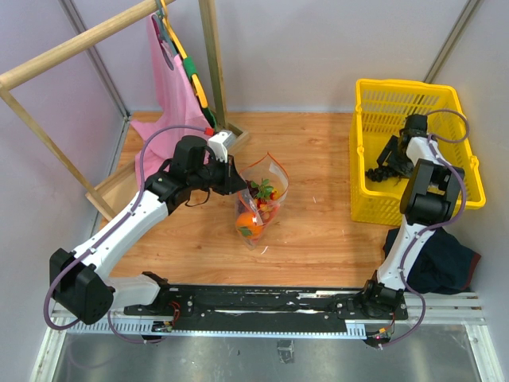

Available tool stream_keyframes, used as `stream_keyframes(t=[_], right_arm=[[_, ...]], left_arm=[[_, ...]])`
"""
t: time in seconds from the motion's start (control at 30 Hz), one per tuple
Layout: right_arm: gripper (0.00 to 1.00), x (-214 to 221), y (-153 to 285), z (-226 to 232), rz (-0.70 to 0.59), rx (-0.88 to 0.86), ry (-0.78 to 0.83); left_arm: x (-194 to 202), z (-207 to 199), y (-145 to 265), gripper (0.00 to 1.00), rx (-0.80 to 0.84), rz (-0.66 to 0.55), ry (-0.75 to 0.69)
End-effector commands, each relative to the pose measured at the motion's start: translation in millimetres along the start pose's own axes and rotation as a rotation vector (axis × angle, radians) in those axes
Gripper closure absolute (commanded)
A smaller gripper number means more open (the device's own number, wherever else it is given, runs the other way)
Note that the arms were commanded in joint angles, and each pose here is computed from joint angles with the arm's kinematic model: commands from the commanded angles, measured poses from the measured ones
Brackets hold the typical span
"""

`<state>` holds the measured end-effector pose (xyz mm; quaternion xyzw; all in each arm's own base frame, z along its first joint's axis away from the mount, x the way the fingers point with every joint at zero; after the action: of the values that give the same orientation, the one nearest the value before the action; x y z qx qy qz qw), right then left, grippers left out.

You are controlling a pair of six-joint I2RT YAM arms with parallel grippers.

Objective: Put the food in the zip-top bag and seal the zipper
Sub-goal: Pick up the fake fruit from the bin.

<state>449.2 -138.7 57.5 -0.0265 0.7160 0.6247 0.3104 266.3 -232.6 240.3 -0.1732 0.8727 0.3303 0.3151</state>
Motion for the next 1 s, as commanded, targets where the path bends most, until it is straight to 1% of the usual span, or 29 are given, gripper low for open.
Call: stream_keyframes(t=[0.0, 0.13, 0.17, 0.27, 0.37, 0.47, 0.53, 0.67, 0.87, 0.97], right_arm=[[0.28, 2, -7, -5, 0.036, -0.003, -0.026], [0.38, 10, -15, -2, 0.065, -0.026, -0.014], [0.43, 10, -16, -1, 0.068, -0.033, -0.01], [0.6, 10, -14, 2, 0.065, -0.052, 0.0], [0.76, 4, -7, 3, 0.039, -0.065, 0.012], [0.89, -7, 5, 5, -0.005, -0.087, 0.025], [0.94, -15, 17, 6, -0.043, -0.098, 0.032], [0.99, -31, 46, 9, -0.134, -0.12, 0.034], [0.99, -49, 105, 13, -0.267, -0.127, 0.074], [0.99, -54, 137, 11, -0.339, -0.103, 0.096]], left_arm=[[-5, -1, 0, 1.0, 0.023, -0.015, -0.008], [-5, -2, 0, 1.0, 0.023, -0.015, -0.008], [-5, -1, 0, 1.0, 0.023, -0.016, -0.008], [-5, -2, 0, 1.0, 0.022, -0.018, -0.009], [-5, -2, 0, 1.0, 0.023, -0.019, -0.009], [-5, -2, 1, 1.0, 0.023, -0.02, -0.01], [-5, -2, 0, 1.0, 0.024, -0.018, -0.008], [-6, -3, 1, 1.0, 0.025, -0.021, -0.009], [-7, -3, 2, 1.0, 0.027, -0.025, -0.011], [-7, -4, 2, 1.0, 0.03, -0.026, -0.01]])
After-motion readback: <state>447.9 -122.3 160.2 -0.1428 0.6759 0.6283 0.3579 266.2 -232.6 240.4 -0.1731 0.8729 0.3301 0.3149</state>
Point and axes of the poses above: each gripper's point midway between its finger pads, its own y axis back along the fingers, its own z axis along the line the jaws close on, x = y × z, the point moved 2 cm from there along y, back along the fingers, and after that the axes turned 11 degrees about y, right-handed, at the moved point
